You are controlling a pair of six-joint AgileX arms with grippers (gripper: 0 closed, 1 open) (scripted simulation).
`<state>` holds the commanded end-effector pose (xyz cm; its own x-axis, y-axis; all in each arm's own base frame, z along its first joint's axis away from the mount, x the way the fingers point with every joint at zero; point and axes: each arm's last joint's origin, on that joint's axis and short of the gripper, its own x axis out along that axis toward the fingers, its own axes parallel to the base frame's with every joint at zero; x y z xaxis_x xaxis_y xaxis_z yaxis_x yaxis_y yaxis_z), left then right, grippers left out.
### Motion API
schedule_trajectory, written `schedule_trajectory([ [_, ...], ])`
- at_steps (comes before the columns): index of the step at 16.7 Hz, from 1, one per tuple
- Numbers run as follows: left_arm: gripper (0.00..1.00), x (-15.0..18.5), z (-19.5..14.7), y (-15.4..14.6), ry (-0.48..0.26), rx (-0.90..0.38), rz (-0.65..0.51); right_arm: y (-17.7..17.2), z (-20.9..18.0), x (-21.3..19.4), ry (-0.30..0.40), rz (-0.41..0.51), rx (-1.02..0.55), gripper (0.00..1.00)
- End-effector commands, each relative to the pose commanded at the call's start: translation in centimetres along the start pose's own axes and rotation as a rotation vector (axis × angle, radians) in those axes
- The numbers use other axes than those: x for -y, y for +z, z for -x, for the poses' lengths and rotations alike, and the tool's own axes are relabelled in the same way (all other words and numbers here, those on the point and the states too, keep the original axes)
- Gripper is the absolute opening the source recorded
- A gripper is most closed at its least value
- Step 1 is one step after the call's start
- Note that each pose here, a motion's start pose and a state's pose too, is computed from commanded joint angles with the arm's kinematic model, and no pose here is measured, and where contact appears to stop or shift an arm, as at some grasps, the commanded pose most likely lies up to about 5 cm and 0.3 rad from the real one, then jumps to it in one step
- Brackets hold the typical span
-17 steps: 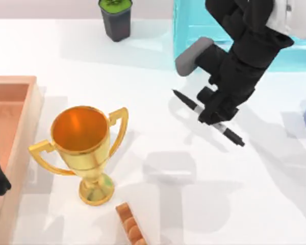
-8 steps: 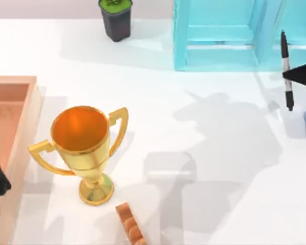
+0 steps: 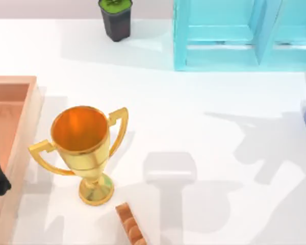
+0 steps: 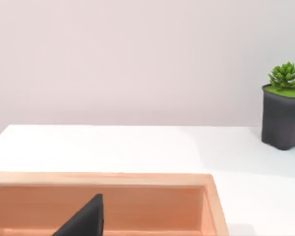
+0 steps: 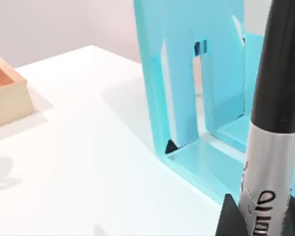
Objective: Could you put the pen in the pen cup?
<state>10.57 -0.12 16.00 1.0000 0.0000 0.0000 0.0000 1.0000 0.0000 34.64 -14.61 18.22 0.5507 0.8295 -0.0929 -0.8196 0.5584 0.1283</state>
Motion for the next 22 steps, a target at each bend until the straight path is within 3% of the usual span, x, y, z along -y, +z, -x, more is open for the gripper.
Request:
schedule_trajectory([
  [4,1.0,0.0,0.0,0.0,0.0,0.0,0.0,1.43,1.24,-0.47,0.046,0.135,0.057,0.0],
  [20,1.0,0.0,0.0,0.0,0.0,0.0,0.0,1.25,0.77,-0.47,0.046,0.135,0.057,0.0],
  [22,1.0,0.0,0.0,0.0,0.0,0.0,0.0,1.25,0.77,-0.47,0.046,0.135,0.057,0.15],
])
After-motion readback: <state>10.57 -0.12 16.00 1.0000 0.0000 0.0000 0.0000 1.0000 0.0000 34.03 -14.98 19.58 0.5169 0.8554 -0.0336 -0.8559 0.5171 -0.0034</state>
